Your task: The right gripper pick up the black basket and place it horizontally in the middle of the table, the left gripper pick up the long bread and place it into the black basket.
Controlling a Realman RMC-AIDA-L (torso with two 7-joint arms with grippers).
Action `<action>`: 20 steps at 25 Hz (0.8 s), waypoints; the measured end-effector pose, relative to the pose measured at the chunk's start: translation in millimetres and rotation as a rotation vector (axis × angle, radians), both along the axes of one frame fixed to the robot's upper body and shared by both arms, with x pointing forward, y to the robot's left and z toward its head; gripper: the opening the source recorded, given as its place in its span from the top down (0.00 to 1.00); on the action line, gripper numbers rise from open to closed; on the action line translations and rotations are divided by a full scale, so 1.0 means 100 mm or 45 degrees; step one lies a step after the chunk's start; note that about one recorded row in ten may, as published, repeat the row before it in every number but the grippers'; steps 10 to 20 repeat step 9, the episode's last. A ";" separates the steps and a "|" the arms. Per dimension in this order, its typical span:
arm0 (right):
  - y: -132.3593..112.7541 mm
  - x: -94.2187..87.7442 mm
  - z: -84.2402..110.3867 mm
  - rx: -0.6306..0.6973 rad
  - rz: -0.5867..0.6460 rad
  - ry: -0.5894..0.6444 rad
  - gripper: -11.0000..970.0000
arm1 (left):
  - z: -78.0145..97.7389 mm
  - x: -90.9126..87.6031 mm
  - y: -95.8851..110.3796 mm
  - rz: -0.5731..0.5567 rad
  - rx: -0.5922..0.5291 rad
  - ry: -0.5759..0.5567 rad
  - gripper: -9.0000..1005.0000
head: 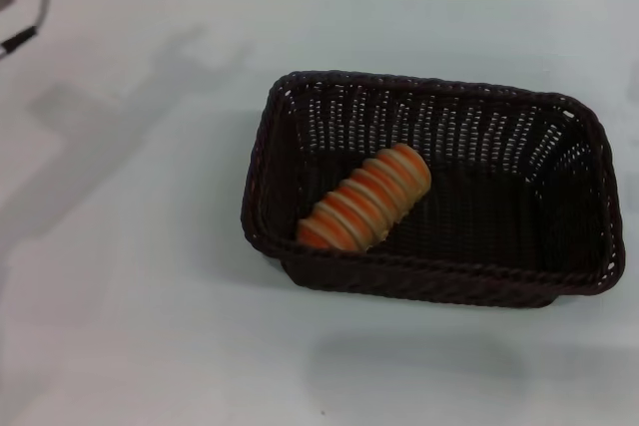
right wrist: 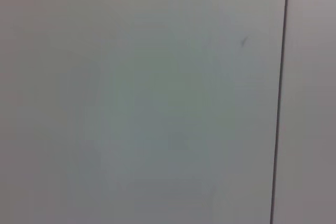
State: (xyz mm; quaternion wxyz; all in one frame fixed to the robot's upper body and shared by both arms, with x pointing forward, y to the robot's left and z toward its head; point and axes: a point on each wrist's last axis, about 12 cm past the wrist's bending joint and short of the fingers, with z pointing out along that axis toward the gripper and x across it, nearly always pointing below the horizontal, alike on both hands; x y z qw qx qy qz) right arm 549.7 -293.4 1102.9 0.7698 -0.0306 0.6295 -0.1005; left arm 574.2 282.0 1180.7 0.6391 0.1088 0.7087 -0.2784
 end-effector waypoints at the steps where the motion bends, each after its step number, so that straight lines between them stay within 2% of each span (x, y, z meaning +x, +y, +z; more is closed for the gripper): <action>1: 0.00 0.01 0.00 0.000 0.001 -0.001 0.65 | -0.03 0.01 0.05 0.039 -0.014 -0.011 0.14; 3: 0.01 0.02 0.01 0.000 0.003 -0.002 0.65 | -0.20 0.04 0.24 0.172 -0.048 -0.045 0.14; 6: 0.02 0.03 0.01 0.001 0.005 -0.004 0.65 | -0.31 0.07 0.33 0.234 -0.058 -0.065 0.14; 7: 0.02 0.04 0.02 0.001 0.006 -0.004 0.65 | -0.39 0.09 0.38 0.270 -0.065 -0.068 0.14; 8: 0.02 0.04 0.02 0.001 0.006 -0.004 0.65 | -0.54 0.11 0.49 0.334 -0.068 -0.076 0.14; 9: 0.02 0.04 0.02 0.002 0.006 -0.005 0.65 | -0.58 0.11 0.53 0.355 -0.067 -0.082 0.14; 20: 0.02 0.04 0.02 0.002 0.006 -0.005 0.65 | -0.58 0.11 0.53 0.355 -0.067 -0.082 0.14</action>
